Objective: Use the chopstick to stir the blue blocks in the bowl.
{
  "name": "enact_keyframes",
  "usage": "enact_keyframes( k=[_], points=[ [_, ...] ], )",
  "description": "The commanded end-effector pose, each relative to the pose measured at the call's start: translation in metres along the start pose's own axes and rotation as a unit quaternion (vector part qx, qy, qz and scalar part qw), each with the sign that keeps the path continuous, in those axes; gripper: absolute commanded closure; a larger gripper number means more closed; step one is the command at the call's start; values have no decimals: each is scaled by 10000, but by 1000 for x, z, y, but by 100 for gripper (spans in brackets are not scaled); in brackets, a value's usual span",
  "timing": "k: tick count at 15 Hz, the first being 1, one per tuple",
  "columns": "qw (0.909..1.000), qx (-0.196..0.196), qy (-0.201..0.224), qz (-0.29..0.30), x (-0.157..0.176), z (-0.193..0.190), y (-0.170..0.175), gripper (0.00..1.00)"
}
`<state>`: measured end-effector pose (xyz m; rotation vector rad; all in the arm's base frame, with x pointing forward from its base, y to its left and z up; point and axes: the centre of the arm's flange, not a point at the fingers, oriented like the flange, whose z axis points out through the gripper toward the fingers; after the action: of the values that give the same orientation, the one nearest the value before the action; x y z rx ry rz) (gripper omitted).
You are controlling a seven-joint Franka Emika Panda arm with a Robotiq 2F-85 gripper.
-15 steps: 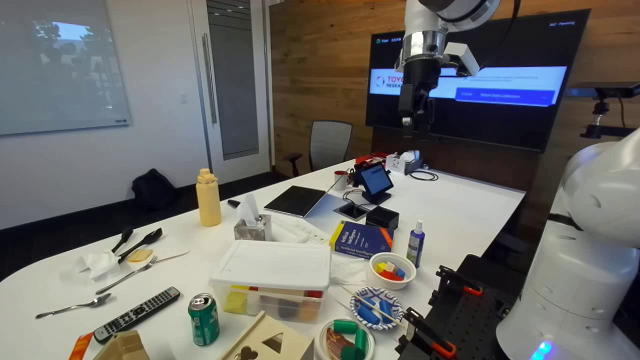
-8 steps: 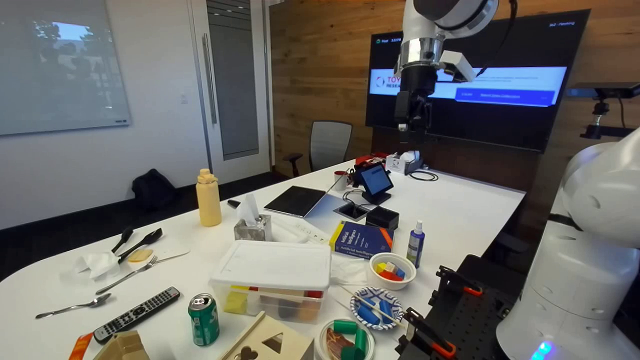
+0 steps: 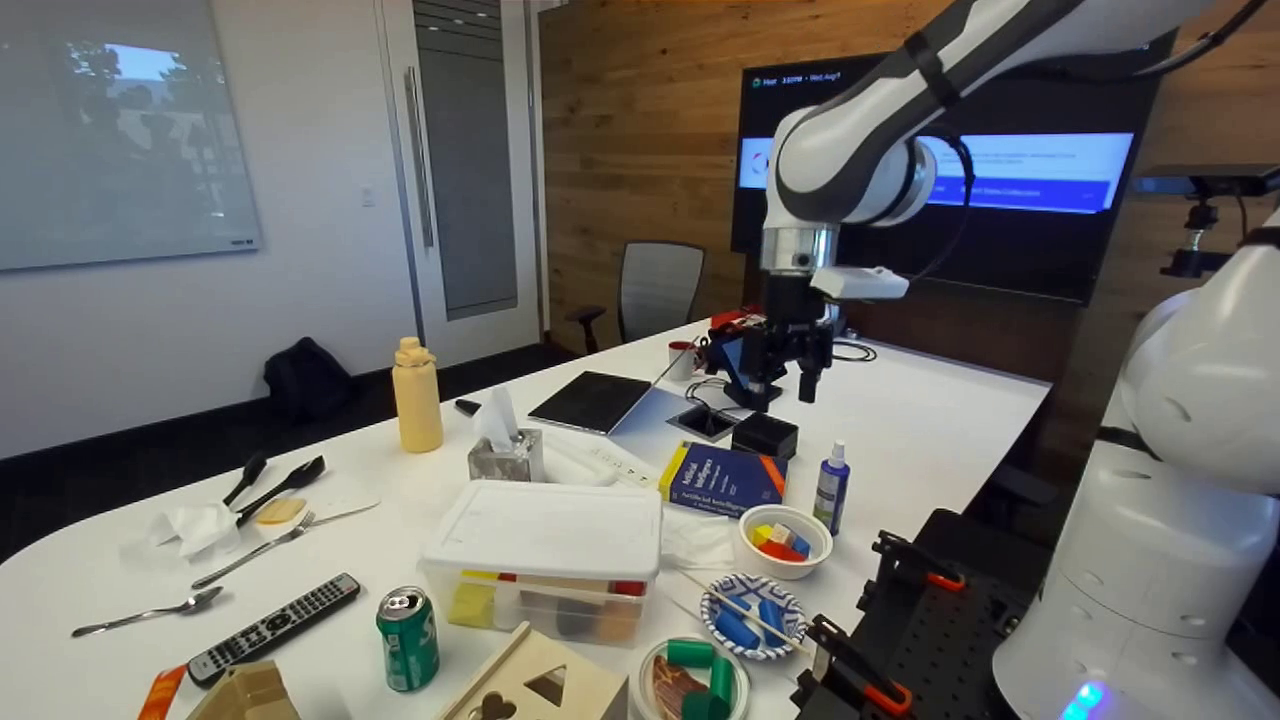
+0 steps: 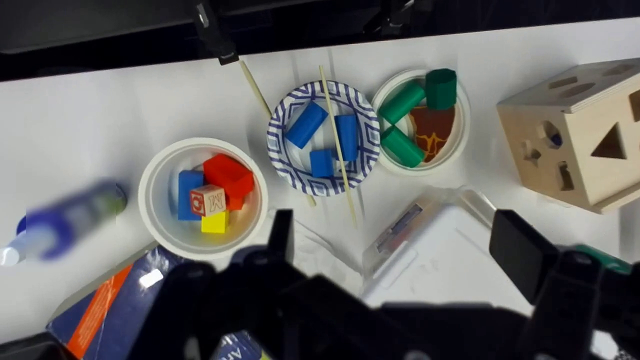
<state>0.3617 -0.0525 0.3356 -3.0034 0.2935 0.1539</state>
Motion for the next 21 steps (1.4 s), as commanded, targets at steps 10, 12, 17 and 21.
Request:
enact_keyframes(
  k=[10, 12, 17, 21],
  points=[
    [9883, 128, -547, 1415, 26, 212, 28, 0],
    [9886, 127, -686, 1334, 27, 229, 25, 0],
    [9933, -117, -971, 620, 30, 248, 15, 0],
    [9935, -224, -1100, 196, 36, 271, 10, 0]
  ],
)
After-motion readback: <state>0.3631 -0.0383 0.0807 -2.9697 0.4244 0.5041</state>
